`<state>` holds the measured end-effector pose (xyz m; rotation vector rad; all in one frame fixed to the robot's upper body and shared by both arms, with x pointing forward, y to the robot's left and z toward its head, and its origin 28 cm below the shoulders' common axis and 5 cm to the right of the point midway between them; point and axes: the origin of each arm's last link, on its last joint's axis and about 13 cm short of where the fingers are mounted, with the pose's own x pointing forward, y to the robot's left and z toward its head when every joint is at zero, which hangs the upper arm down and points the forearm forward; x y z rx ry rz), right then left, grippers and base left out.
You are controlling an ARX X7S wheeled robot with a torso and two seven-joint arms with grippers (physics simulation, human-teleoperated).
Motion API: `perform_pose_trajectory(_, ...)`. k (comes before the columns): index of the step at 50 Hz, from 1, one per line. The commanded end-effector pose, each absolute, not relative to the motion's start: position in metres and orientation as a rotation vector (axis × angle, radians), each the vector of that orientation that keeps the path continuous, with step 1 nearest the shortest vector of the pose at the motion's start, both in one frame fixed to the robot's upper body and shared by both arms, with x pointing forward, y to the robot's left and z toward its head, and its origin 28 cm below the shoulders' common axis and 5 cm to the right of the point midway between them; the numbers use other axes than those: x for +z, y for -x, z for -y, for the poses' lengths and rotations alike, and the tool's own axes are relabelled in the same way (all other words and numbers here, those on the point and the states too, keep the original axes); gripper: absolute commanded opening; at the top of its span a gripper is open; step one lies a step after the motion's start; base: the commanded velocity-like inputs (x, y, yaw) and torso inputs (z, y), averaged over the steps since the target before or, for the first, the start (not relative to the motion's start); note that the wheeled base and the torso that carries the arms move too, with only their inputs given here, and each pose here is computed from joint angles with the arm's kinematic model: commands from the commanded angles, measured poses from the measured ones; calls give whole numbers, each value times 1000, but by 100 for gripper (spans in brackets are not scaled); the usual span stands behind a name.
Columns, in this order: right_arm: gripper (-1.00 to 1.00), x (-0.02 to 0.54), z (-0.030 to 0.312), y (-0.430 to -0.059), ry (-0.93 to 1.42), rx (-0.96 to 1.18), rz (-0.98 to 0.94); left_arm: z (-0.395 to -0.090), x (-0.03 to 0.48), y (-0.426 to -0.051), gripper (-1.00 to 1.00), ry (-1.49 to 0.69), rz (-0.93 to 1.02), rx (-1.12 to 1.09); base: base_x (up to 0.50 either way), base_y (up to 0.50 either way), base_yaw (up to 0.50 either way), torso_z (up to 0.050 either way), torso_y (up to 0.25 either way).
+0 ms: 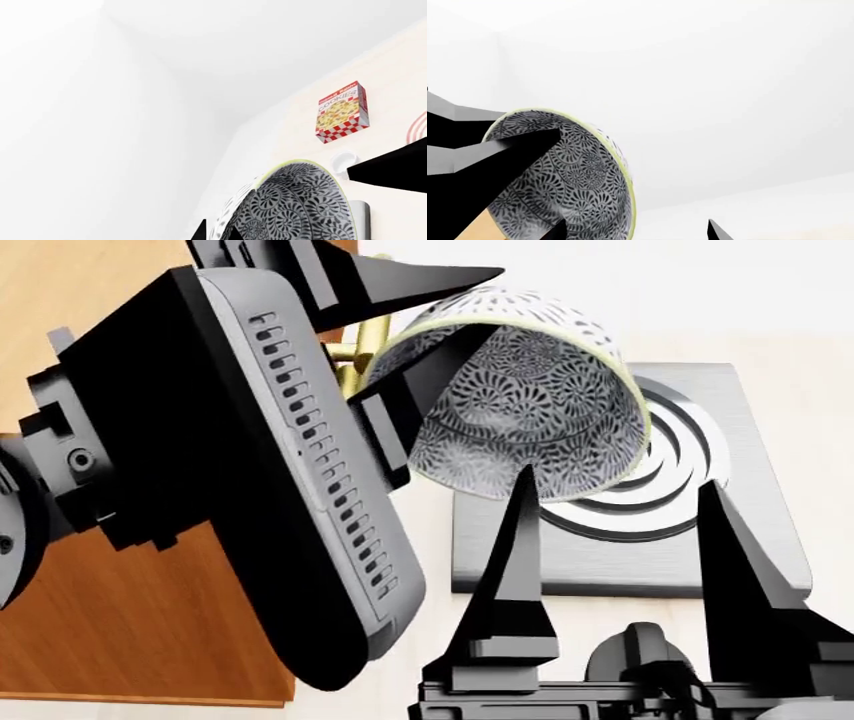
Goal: Pick the akita bowl on the wooden cabinet and place it on the plate.
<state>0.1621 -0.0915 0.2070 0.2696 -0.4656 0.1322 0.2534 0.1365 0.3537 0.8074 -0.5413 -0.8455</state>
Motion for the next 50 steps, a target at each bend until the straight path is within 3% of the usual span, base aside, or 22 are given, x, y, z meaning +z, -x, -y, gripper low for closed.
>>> perform_pose_trajectory(1, 100, 207, 90, -162, -270, 142, 462, -136, 353, -249, -100, -799, 568, -838, 0, 0, 0, 0, 0)
perform_pose_trajectory(32, 100, 206, 91, -164, -276, 130, 453, -137, 347, -240, -100, -778, 582, -861, 0, 0, 0, 0, 0)
perform_pose_trajectory(33, -100, 206, 91, -164, -276, 127, 453, -137, 346, -240, -100, -778, 581, -861, 0, 0, 0, 0, 0)
perform_pose_trajectory(43, -100, 206, 92, -165, -276, 101, 448, -138, 346, -239, -100, -779, 585, -858, 0, 0, 0, 0, 0)
perform_pose_trajectory(50, -100, 208, 95, -170, -255, -49, 404, -138, 345, -241, -100, -770, 574, -849, 0, 0, 0, 0, 1)
